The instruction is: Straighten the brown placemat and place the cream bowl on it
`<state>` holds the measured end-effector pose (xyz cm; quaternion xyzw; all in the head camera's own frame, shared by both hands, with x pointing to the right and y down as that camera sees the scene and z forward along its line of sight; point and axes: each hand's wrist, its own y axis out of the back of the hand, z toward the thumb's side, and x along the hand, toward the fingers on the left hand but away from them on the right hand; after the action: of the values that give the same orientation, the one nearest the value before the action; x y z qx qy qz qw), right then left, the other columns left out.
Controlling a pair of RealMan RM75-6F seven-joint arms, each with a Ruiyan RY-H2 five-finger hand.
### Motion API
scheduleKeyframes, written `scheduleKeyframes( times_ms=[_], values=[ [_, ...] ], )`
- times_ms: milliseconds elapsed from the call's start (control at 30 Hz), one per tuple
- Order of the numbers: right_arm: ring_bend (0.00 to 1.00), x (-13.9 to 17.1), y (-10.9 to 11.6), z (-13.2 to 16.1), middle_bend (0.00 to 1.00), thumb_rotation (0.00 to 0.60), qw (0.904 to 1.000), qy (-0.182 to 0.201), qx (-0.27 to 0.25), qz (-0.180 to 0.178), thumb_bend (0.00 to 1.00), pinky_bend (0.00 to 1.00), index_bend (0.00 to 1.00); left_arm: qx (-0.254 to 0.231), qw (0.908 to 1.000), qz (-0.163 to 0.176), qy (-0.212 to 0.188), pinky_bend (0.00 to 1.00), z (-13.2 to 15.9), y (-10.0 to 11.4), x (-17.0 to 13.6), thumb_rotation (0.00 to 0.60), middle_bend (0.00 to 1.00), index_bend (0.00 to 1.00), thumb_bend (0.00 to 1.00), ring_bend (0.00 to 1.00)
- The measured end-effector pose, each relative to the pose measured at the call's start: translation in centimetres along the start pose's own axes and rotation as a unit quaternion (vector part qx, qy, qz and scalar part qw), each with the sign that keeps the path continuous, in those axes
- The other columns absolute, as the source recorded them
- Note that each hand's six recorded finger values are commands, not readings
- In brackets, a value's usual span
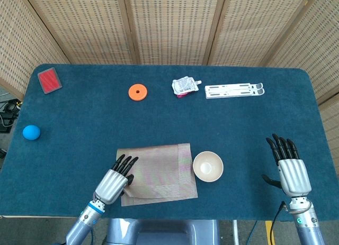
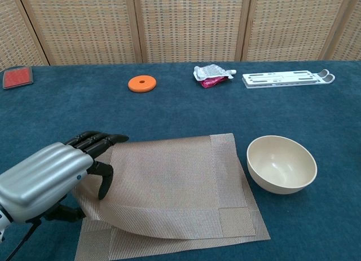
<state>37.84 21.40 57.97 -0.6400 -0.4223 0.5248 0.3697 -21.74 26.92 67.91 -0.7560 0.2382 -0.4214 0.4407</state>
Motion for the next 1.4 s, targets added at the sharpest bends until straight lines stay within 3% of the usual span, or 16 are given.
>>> scheduleKeyframes(
  times_ms=[367,667,1167,1400],
  values=[
    [0.0,0.0,0.3,-0.1,0.0,0.6,1.0,-0.001,-0.002,-0.004,0.14,0.0,0.03,-0.005,0.9987,0.037,0.033,0.0,-2.8,4.2,2.8,0.6,0.0,0.67,0.47,0.0],
    [0.0,-0.2,0.5,-0.5,0.0,0.6,0.9999,-0.008,-0.004,-0.005,0.14,0.0,0.03,-0.007,0.9965,0.031,0.077,0.0,-5.7,6.5,7.0,0.6,0.0,0.66,0.47,0.0],
    [0.0,-1.3,-0.1,-2.5,0.0,0.6,0.999,-0.045,-0.003,0.007,0.14,0.0,0.03,-0.101,0.9821,0.037,0.155,0.0,-8.4,9.5,14.3,0.6,0.0,0.66,0.47,0.0],
    [0.0,-1.7,-0.4,-2.7,0.0,0.6,0.9986,-0.051,0.001,0.01,0.14,0.0,0.03,-0.116,0.9788,0.042,0.163,0.0,-8.7,11.2,17.5,0.6,0.0,0.66,0.47,0.0]
  ],
)
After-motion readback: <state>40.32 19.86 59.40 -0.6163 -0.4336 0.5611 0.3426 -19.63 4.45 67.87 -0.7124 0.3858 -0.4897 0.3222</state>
